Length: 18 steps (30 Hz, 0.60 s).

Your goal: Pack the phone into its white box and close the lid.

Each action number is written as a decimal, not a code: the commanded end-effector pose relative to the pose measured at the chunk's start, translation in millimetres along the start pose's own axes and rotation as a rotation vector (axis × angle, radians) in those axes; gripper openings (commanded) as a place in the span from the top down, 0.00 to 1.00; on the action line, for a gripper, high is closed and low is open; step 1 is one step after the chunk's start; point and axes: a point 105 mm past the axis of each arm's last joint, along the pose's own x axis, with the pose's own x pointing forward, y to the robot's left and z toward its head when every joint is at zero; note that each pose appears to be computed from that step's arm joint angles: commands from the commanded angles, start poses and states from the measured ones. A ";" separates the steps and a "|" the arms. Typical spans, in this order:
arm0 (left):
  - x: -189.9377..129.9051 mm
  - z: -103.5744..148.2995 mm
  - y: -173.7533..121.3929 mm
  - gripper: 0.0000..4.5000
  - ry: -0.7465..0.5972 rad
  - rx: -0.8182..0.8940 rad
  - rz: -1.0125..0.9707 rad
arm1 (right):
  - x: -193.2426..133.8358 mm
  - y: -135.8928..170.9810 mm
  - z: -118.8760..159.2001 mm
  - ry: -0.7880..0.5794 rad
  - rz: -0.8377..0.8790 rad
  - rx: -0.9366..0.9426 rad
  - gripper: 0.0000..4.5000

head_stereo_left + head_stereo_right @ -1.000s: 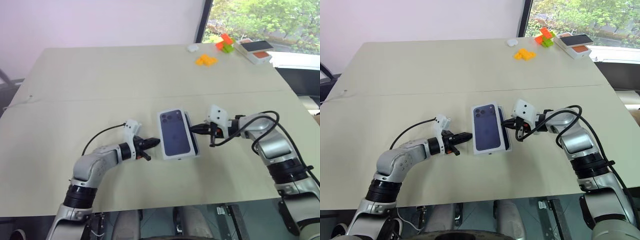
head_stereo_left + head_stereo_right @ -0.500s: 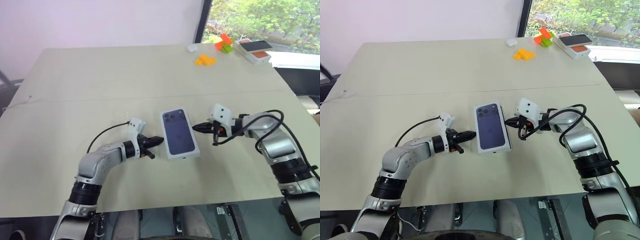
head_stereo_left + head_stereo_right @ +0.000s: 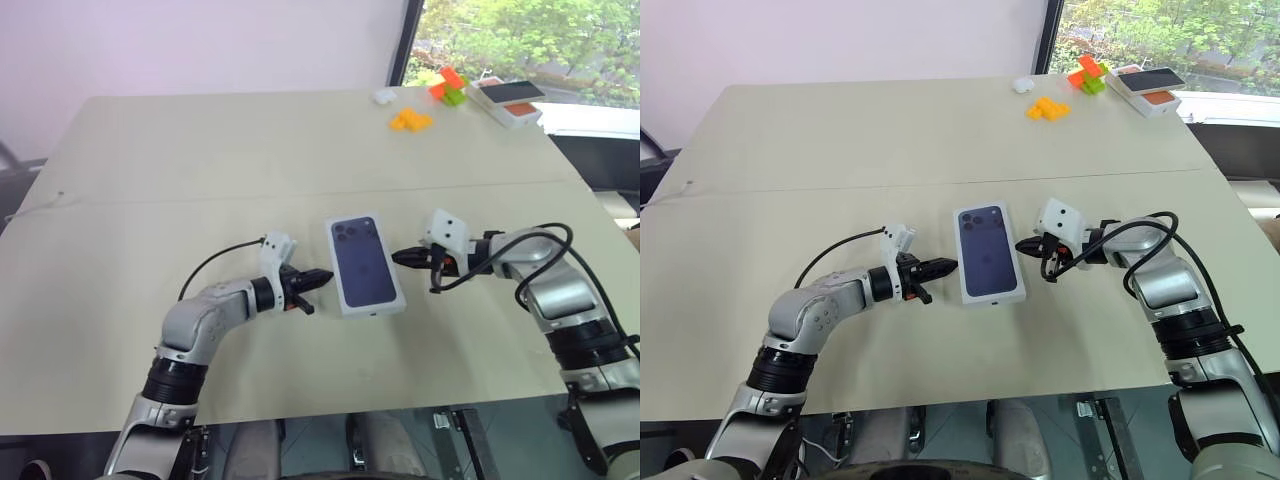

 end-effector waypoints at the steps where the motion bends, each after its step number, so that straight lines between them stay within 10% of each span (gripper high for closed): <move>1: 8.8 13.2 -17.4 1.00 -0.035 0.050 -0.069 | -0.7 -2.5 10.8 -0.033 -0.004 -0.036 0.99; 18: 7.9 11.1 -6.5 1.00 -0.041 0.052 -0.016 | 2.3 3.8 2.7 -0.016 0.002 -0.041 0.99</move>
